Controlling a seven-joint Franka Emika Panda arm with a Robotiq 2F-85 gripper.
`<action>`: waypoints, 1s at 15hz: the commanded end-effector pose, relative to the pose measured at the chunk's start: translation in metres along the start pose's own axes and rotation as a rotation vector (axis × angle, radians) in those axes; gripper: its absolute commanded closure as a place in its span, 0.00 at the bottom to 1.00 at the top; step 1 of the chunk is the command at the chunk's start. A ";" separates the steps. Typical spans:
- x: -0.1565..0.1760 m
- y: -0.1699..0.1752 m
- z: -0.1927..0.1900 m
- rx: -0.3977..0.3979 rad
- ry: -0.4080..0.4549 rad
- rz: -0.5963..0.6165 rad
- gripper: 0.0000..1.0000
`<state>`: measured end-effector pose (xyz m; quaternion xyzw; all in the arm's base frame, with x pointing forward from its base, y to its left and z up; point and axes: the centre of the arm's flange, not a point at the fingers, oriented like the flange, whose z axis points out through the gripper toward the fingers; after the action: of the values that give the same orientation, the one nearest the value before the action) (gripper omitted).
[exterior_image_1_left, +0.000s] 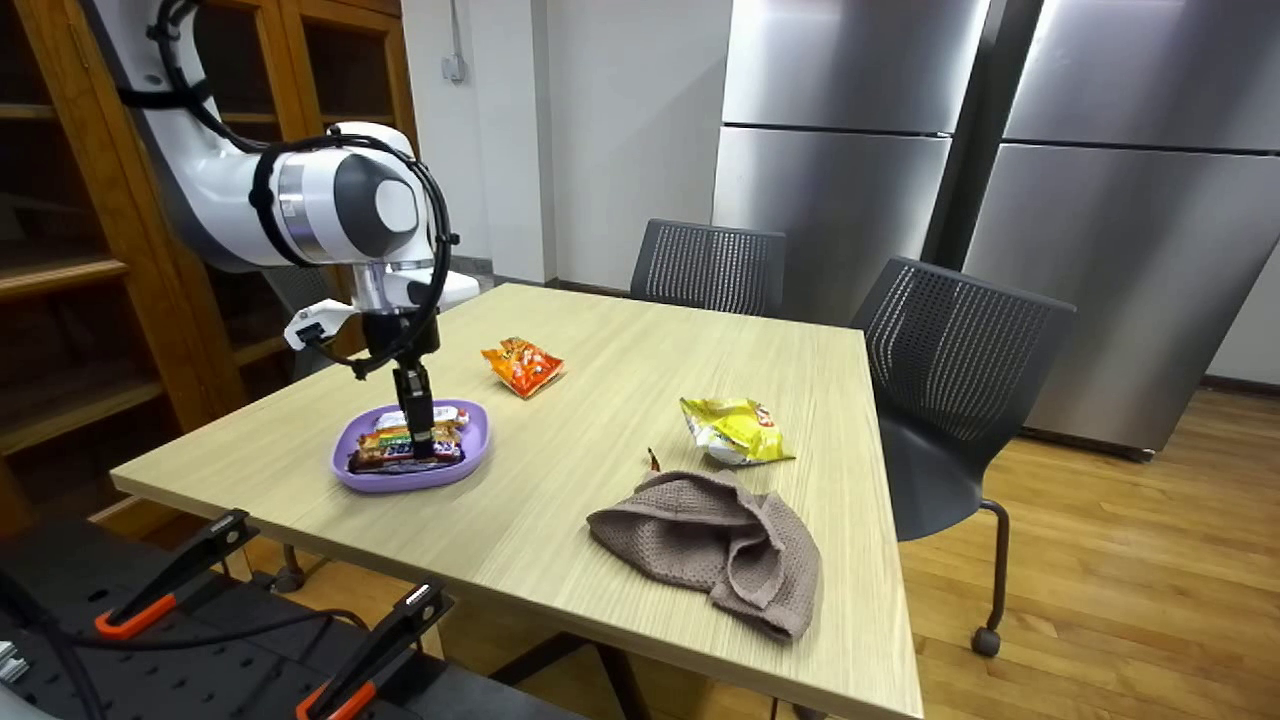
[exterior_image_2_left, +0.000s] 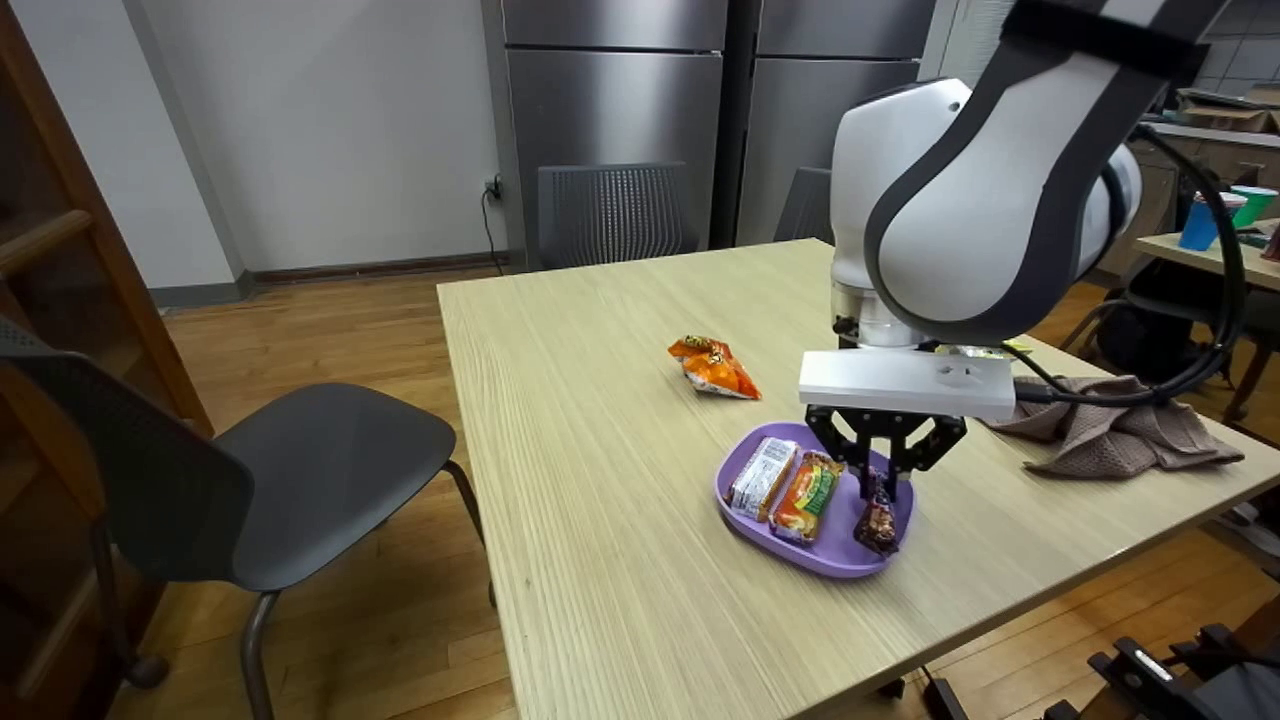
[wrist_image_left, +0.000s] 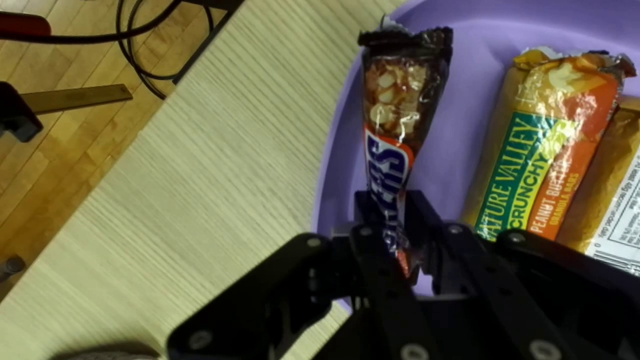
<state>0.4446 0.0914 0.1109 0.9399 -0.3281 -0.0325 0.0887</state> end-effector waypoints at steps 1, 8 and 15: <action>0.001 0.000 -0.007 0.021 0.000 0.024 0.48; 0.004 0.003 -0.011 0.028 0.009 0.036 0.00; 0.019 0.008 -0.021 0.055 0.038 0.052 0.00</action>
<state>0.4526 0.0833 0.1191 0.9363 -0.3417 -0.0157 0.0795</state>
